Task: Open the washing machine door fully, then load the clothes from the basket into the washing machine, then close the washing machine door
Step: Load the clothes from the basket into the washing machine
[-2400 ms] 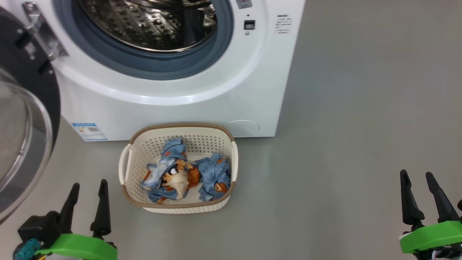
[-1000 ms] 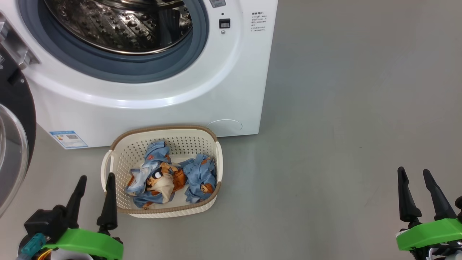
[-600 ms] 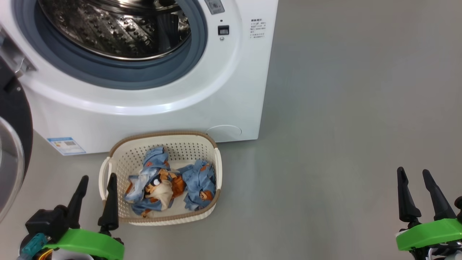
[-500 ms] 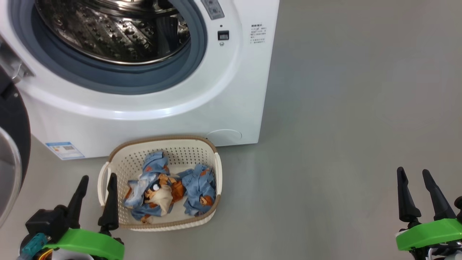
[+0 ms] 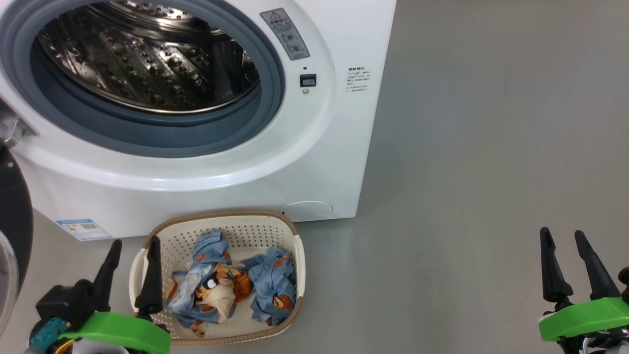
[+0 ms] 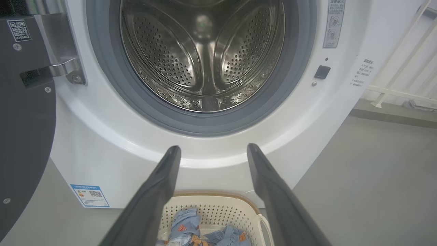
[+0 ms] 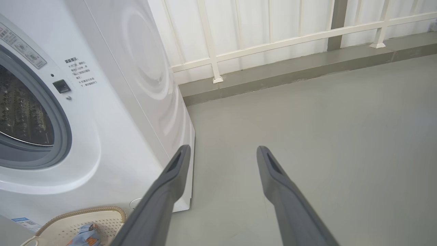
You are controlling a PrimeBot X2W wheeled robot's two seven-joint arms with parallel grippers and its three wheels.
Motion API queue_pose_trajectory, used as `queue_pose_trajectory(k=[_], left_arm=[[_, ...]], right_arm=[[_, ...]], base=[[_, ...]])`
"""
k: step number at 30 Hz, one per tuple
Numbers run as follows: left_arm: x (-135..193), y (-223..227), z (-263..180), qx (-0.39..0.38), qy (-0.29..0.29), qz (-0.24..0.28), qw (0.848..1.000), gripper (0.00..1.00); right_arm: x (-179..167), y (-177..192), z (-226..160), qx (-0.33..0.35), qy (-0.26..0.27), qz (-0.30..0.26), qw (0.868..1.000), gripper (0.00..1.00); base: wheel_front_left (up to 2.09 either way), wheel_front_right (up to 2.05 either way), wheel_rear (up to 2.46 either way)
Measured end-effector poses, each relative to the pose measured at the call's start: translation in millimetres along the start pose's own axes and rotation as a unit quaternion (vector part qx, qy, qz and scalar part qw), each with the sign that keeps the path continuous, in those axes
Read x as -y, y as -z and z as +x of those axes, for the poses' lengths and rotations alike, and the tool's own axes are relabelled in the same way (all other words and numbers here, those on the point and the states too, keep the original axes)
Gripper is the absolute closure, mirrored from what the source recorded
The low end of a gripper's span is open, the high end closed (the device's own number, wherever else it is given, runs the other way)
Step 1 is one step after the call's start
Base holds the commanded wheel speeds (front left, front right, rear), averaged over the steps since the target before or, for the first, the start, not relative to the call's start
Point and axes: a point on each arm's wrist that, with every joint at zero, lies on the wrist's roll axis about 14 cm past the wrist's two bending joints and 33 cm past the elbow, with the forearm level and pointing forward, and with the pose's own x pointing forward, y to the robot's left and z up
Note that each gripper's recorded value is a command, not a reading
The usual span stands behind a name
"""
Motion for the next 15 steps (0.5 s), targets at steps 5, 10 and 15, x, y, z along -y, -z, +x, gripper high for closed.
queue_pose_trajectory(k=[5, 10, 15], left_arm=[[-1.3, 3.3, -1.4, -0.005, -0.003, -0.001, 1.000, 0.00], [-2.6, 6.3, -2.8, -0.010, -0.006, -0.004, 1.000, 0.00], [-2.1, 8.0, -3.9, -0.012, -0.006, -0.005, 1.000, 0.00]], right_arm=[[-1.5, 1.3, 1.2, -0.002, -0.002, 0.000, 1.000, 0.00], [-3.0, 2.1, 2.1, -0.003, -0.004, 0.000, 1.000, 0.00], [-4.9, 2.5, 2.7, -0.003, -0.007, 0.000, 1.000, 0.00]], base=[[0.03, -0.03, 0.00], [0.00, 0.00, 0.00], [0.00, 0.00, 0.00]])
